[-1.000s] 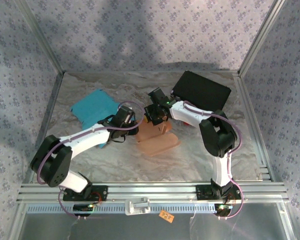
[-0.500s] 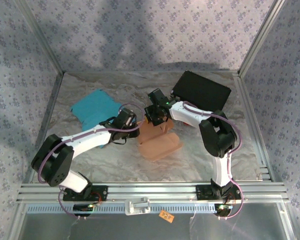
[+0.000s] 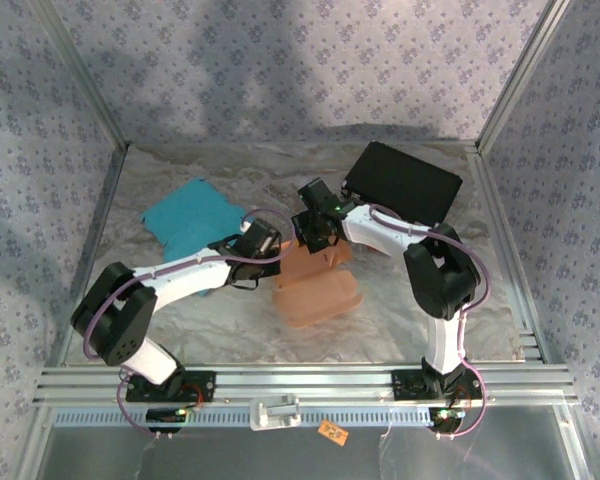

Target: Fold the paper box

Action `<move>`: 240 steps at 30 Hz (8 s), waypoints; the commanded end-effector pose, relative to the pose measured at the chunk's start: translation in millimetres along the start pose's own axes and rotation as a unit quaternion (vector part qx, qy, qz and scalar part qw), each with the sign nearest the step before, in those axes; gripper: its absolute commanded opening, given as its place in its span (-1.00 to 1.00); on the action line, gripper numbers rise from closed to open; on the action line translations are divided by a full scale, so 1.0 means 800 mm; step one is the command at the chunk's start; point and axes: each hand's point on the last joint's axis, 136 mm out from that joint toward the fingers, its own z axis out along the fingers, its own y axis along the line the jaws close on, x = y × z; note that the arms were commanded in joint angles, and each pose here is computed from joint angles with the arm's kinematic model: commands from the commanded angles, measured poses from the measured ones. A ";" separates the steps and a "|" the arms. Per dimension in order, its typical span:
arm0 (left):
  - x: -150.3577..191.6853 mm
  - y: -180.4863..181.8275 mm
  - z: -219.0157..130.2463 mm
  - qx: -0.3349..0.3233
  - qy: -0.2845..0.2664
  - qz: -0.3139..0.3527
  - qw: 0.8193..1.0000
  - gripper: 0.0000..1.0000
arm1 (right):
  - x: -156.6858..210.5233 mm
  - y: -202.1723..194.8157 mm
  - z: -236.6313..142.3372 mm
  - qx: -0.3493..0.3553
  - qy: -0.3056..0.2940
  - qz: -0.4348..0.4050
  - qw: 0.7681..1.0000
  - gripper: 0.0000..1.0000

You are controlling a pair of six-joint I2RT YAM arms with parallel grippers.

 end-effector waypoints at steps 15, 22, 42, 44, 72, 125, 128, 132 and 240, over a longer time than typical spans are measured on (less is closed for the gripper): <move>-0.028 0.039 -0.075 -0.150 -0.049 0.128 0.979 -1.00 | -0.025 0.054 -0.149 -0.064 -0.063 -0.231 0.969 0.22; -0.032 0.041 -0.077 -0.144 -0.062 0.122 0.980 -1.00 | -0.027 0.028 -0.104 -0.012 -0.029 -0.227 0.973 0.20; -0.033 0.034 -0.066 -0.127 -0.068 0.106 0.984 -1.00 | 0.003 -0.021 -0.037 0.050 0.043 -0.257 0.964 0.20; -0.036 0.030 -0.066 -0.115 -0.072 0.104 0.985 -1.00 | 0.007 -0.012 -0.045 0.030 0.048 -0.256 0.965 0.19; -0.151 -0.048 -0.087 0.282 -0.044 0.066 0.956 -1.00 | -0.065 0.056 -0.315 -0.299 0.019 -0.491 0.818 -0.08; -0.187 -0.065 -0.064 0.234 -0.009 0.088 0.968 -1.00 | -0.064 0.050 -0.169 0.018 -0.041 -0.646 0.762 -0.15; -0.185 -0.064 -0.066 0.224 -0.012 0.087 0.971 -1.00 | -0.068 0.047 -0.164 0.058 -0.061 -0.646 0.759 -0.20; -0.185 -0.061 -0.071 0.211 -0.017 0.086 0.974 -1.00 | -0.074 0.046 -0.164 0.094 -0.084 -0.643 0.756 -0.26; 0.030 -0.060 0.032 0.059 0.092 0.011 0.994 -0.63 | -0.106 -0.100 -0.073 0.266 -0.109 -0.535 0.795 -1.00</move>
